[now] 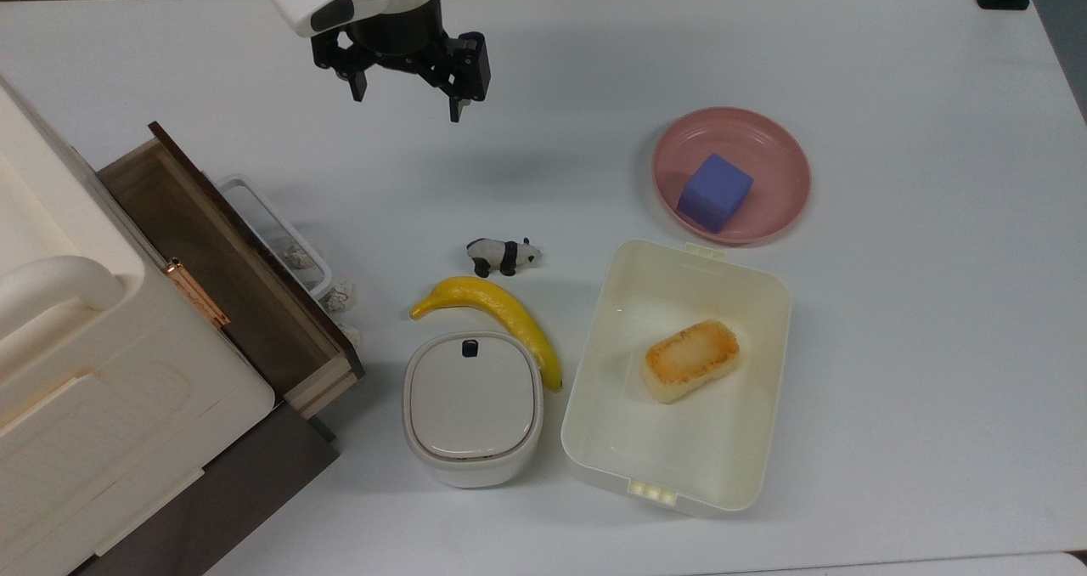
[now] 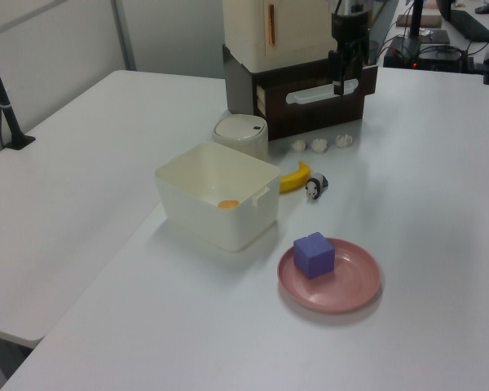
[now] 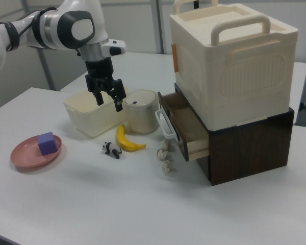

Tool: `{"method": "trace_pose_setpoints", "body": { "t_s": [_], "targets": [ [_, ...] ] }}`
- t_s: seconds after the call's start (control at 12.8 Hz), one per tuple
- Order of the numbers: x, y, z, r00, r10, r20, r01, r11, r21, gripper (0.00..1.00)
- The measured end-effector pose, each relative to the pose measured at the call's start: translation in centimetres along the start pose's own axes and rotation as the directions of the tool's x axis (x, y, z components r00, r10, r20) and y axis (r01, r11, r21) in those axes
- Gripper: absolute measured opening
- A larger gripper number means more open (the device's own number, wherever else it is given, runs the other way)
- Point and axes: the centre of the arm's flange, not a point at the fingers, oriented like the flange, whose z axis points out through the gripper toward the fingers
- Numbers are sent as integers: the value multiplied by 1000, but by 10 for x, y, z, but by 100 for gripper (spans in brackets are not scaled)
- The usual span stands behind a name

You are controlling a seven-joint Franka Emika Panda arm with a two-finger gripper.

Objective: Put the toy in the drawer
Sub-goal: 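Move the gripper toward the black-and-white panda toy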

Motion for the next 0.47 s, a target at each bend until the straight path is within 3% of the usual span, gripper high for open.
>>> {"method": "trace_pose_setpoints", "body": {
  "t_s": [0.47],
  "targets": [
    [0, 0, 3, 1000, -1, 12, 1, 1000, -1, 100]
  ]
}}
